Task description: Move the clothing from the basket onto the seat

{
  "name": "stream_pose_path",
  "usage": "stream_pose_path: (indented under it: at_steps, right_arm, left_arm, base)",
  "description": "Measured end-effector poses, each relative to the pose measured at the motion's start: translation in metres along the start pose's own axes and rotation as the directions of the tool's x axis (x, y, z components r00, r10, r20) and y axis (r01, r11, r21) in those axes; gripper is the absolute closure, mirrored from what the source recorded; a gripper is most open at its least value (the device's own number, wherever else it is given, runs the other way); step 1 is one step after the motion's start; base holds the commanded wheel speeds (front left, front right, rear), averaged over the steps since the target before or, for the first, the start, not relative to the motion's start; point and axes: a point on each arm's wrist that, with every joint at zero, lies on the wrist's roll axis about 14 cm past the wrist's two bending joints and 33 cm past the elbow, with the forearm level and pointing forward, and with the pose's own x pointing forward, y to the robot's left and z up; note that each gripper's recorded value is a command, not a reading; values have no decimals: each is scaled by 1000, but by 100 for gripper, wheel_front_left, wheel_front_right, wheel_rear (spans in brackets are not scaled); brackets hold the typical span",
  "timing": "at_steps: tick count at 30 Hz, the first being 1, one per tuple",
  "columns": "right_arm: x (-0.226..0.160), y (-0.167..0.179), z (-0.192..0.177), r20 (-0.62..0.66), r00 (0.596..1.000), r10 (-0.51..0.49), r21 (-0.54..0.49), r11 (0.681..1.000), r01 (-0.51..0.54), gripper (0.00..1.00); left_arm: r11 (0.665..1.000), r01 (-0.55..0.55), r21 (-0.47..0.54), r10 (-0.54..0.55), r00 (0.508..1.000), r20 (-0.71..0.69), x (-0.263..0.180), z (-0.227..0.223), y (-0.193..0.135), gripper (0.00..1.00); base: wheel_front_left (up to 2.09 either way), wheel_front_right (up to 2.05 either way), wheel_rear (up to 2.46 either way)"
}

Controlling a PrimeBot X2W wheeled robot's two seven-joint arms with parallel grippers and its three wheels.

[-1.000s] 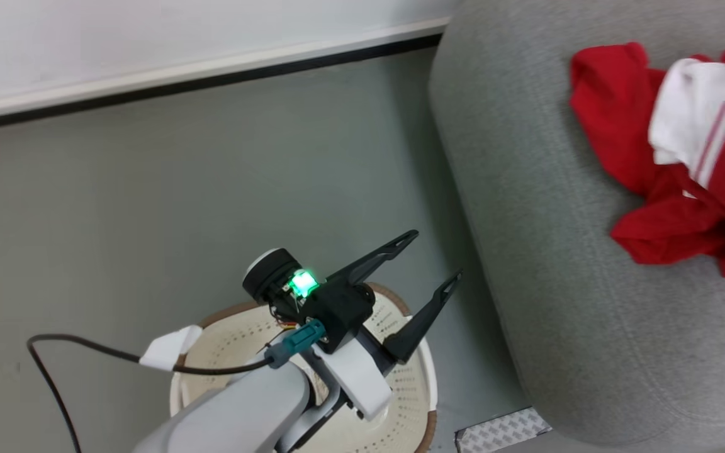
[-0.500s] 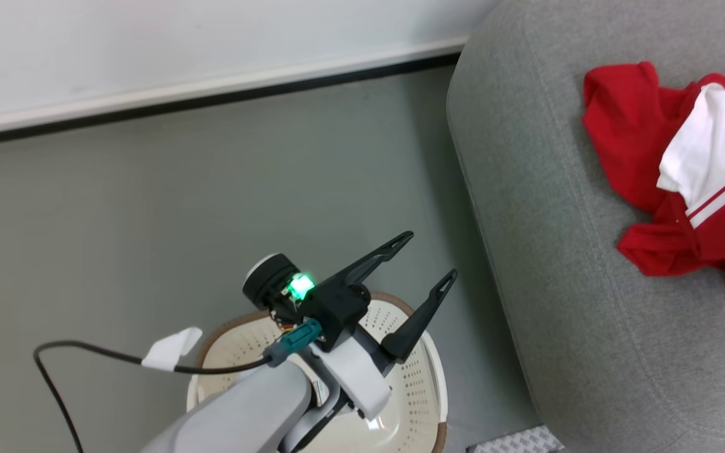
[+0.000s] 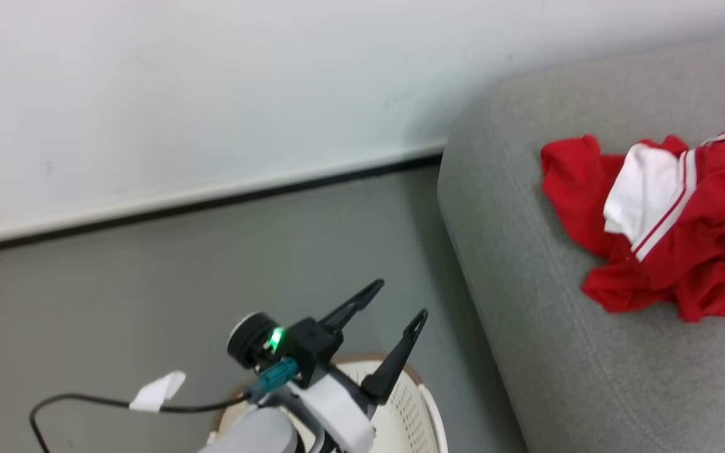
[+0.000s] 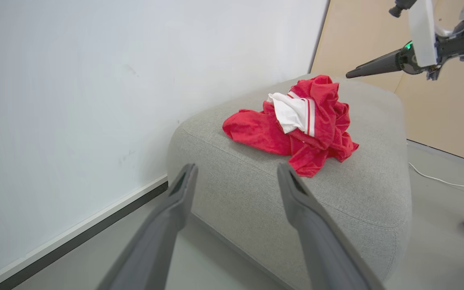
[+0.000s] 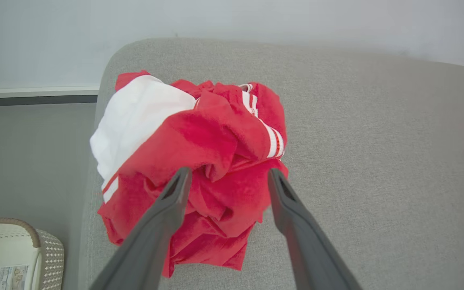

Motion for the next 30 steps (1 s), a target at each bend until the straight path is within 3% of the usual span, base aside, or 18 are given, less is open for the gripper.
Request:
stream_pose_path:
  at_steps: [4,9,12,16,22,27,28,29,30]
  right_arm:
    - [-26,6,30,126,991,40,-28,999,-36,0]
    - [-53,29,70,319,940,124,-64,992,-109,0]
    - [-62,51,90,428,885,184,-101,983,-156,0]
    - [-75,83,116,581,774,250,-125,968,-219,0]
    - [-77,135,105,667,673,320,-106,935,-340,0]
    - [-74,165,82,683,646,341,-72,911,-405,0]
    - [-74,165,82,683,646,341,-72,911,-405,0]
    - [-74,174,74,691,637,340,-54,904,-424,0]
    - [-75,177,70,695,635,337,-46,902,-429,0]
  left_arm:
    - [999,-45,22,45,999,31,-13,19,-2,0]
    - [989,-142,49,137,986,97,-32,47,12,0]
    - [971,-229,63,219,967,130,-49,61,31,0]
    - [937,-347,50,335,927,169,-75,75,59,0]
    - [845,-535,13,524,832,182,-121,80,99,0]
    - [752,-658,-51,655,736,171,-162,75,122,0]
    - [752,-658,-51,655,736,171,-162,75,122,0]
    - [724,-685,-79,688,710,151,-178,68,125,0]
    - [719,-691,-74,693,705,151,-184,68,126,0]
  base:
    - [0,0,0]
    - [0,0,0]
    - [0,0,0]
    - [0,0,0]
    - [0,0,0]
    - [0,0,0]
    - [0,0,0]
    - [0,0,0]
    - [0,0,0]
